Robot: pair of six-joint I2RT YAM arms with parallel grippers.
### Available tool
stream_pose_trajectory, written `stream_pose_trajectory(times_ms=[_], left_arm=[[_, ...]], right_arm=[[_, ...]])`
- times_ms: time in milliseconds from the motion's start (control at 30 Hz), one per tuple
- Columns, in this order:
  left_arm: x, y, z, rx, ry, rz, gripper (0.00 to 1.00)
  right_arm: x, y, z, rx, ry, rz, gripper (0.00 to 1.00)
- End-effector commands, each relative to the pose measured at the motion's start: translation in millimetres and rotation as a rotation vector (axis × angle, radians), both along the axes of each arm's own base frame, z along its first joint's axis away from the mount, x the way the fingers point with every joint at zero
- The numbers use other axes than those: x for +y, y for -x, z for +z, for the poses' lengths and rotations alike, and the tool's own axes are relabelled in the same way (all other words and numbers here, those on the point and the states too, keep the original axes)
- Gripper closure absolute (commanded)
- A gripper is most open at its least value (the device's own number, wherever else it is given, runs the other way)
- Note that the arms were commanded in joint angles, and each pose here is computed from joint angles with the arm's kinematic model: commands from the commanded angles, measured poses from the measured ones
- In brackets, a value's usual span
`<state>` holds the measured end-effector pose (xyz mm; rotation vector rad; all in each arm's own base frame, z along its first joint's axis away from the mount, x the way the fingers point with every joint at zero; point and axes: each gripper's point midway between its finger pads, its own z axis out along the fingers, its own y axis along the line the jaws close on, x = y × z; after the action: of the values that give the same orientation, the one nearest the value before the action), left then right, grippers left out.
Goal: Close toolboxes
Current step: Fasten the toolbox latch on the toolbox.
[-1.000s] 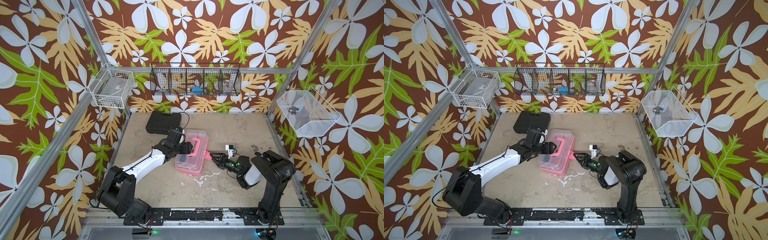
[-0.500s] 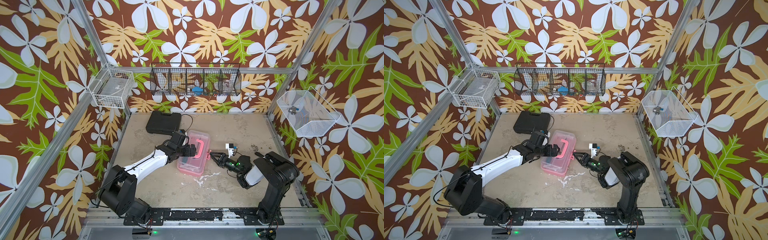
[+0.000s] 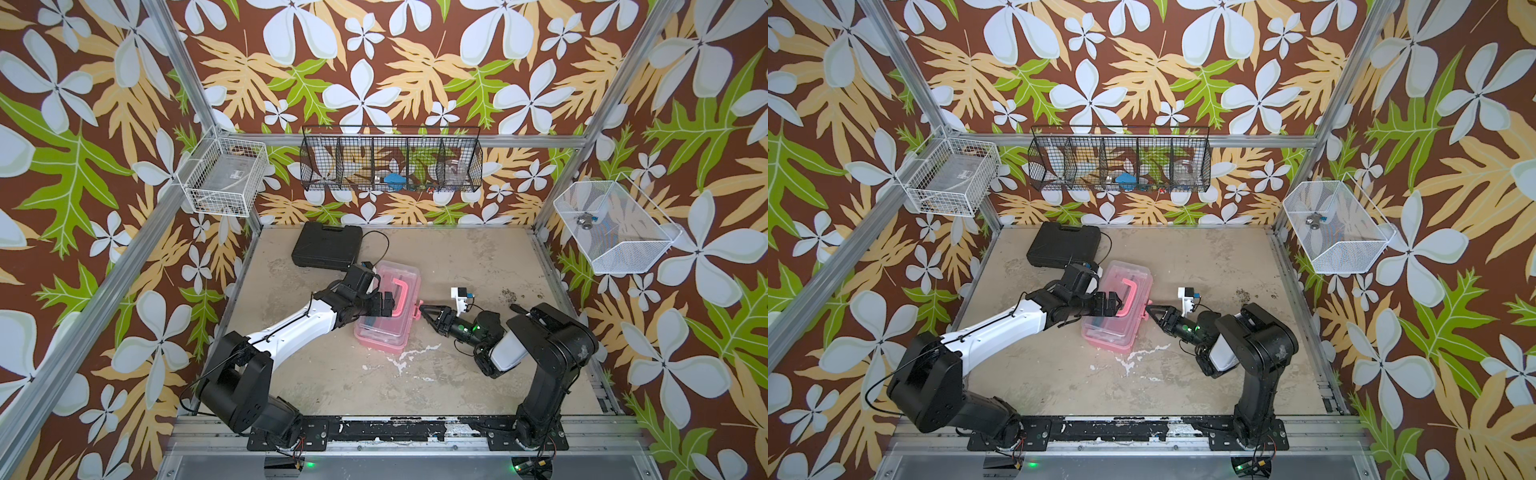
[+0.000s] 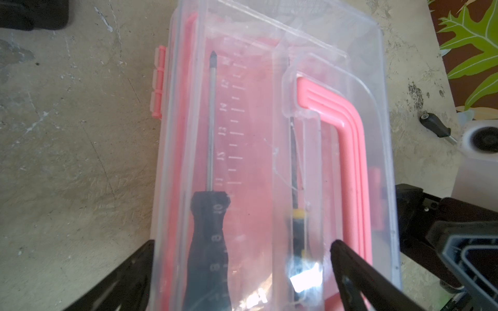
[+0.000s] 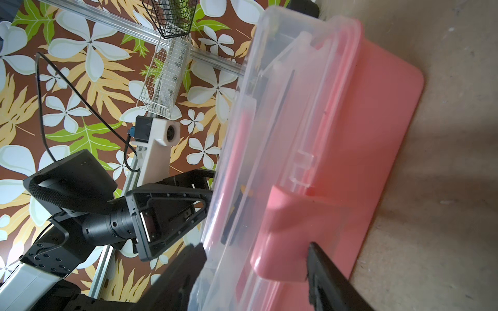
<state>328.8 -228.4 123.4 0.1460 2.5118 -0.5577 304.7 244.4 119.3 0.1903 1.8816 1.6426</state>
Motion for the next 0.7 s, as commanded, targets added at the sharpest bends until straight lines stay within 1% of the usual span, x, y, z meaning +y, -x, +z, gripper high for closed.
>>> stream_pose_trajectory(times_ms=[0,167,333,667], left_arm=[[-1.5,3.5,-4.3,0.019,-0.008,-0.007,0.0],[-2.9,3.6,-5.3,0.02,-0.003,-0.002,0.01],[-3.8,3.8,-5.1,0.021,0.0,-0.001,0.03],[-6.7,6.2,-6.4,0.022,-0.001,-0.011,0.03]], right_arm=[[3.3,1.8,2.7,-0.025,0.024,0.015,0.35],[5.9,1.5,-1.1,-0.019,0.045,0.02,0.38],[8.4,-0.2,-6.1,-0.002,0.048,0.024,0.45],[10.5,-4.6,-15.3,0.019,0.099,0.019,0.48]])
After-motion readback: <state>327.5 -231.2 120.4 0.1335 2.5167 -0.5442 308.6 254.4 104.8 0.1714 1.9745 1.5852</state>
